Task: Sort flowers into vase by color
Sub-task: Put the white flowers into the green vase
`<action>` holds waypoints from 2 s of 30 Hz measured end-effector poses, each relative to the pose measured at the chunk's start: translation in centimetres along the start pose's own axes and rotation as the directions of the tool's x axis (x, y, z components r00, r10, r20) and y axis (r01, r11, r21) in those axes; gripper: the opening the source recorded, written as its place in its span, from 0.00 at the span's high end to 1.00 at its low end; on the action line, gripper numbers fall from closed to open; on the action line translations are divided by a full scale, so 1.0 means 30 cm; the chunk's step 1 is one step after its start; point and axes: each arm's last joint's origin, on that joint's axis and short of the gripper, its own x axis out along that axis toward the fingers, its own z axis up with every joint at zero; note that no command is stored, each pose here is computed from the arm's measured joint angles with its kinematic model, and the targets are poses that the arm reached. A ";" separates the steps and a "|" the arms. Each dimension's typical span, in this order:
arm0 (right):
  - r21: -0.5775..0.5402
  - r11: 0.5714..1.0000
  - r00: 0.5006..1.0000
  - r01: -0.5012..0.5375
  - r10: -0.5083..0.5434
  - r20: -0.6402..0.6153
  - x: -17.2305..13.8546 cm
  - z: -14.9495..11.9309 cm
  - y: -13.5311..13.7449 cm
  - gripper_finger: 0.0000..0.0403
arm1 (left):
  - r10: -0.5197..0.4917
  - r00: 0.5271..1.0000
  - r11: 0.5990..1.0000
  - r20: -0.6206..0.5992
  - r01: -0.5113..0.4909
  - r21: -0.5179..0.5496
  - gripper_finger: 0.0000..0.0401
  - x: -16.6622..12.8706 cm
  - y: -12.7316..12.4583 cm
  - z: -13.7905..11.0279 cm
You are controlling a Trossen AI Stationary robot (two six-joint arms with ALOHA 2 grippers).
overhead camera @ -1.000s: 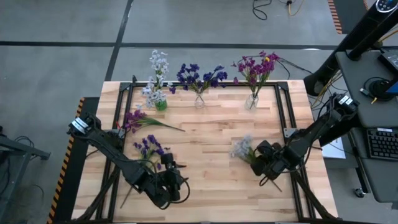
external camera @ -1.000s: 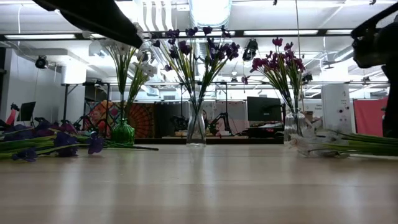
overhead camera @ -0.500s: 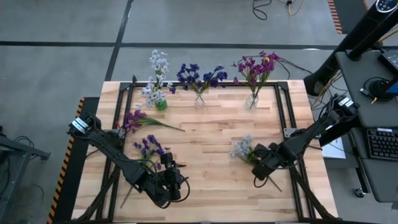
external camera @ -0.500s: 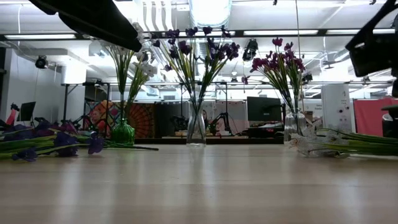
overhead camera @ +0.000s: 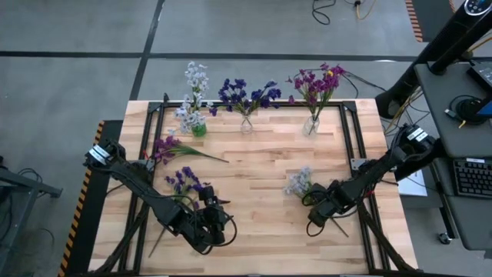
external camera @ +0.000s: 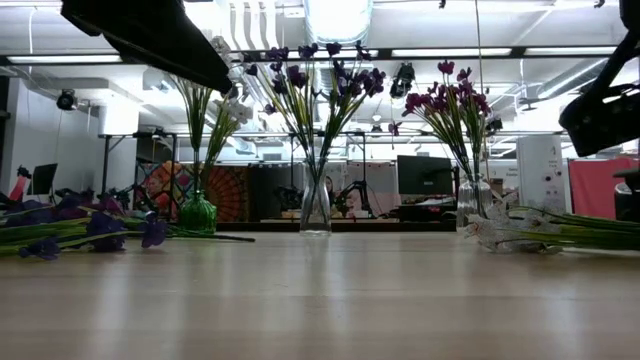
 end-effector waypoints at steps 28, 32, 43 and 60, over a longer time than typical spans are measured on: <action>-0.186 0.975 0.958 -0.121 0.164 0.234 -0.126 0.060 0.030 0.95 | -0.119 0.976 0.992 0.181 0.123 -0.009 0.46 0.051 -0.012 -0.052; -0.269 0.934 0.866 -0.235 0.327 0.378 -0.215 0.085 0.036 0.95 | -0.164 0.946 0.986 0.280 0.168 0.011 0.46 0.052 -0.015 -0.051; -0.635 0.748 0.480 -0.194 0.637 0.603 -0.377 0.162 0.104 0.95 | -0.196 0.781 0.970 0.593 0.245 -0.003 0.46 0.030 0.035 -0.034; -0.744 0.665 0.122 0.067 0.734 0.668 -0.390 0.305 0.209 0.95 | -0.105 0.756 0.970 0.646 0.222 -0.102 0.46 0.060 0.077 0.074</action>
